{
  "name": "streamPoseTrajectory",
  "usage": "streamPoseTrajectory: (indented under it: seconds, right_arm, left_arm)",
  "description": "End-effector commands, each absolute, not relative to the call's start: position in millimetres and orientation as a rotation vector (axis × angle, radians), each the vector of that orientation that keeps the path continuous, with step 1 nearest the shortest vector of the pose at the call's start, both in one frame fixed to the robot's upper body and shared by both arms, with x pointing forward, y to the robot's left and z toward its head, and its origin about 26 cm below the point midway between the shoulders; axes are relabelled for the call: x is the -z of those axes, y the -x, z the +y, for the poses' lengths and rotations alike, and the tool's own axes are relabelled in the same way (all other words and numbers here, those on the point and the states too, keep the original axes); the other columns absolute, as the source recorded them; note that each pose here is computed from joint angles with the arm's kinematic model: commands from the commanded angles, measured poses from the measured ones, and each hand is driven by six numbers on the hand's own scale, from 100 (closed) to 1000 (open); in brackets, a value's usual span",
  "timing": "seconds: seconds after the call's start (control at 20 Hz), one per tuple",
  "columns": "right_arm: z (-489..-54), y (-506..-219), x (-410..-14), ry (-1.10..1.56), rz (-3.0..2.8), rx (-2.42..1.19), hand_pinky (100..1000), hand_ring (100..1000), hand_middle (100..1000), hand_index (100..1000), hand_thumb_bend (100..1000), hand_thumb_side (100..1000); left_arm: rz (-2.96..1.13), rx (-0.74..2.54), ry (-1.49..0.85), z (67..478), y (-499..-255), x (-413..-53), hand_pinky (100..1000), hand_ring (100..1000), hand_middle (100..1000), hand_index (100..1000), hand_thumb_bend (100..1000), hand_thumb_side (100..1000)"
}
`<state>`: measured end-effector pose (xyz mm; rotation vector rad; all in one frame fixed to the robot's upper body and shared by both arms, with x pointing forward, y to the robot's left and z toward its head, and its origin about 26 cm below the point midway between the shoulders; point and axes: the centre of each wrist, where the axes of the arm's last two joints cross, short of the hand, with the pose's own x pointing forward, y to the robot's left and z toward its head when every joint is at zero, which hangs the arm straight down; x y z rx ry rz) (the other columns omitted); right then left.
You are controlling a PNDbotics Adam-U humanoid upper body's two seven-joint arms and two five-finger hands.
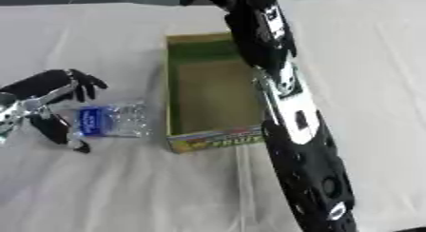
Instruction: Pick up objects on the table and place them in the box.
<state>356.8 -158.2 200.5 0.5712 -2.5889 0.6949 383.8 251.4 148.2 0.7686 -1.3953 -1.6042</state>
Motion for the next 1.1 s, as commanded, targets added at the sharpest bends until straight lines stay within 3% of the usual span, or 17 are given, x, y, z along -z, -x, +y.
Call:
streamPoseTrajectory:
  seconds: [0.05,1.1]
  right_arm:
    - [-157,-354,-207,-0.58,-2.613,-0.704,617,820,869,945,408,1000]
    - [-157,-352,-207,-0.588,-2.602,-0.705,618,821,870,947,407,1000]
  left_arm:
    - [-1.411,1.602,-0.802,250,-386,-157,555,598,586,852,843,100]
    - [-1.414,1.63,-0.773,236,-392,-149,545,597,589,844,811,124]
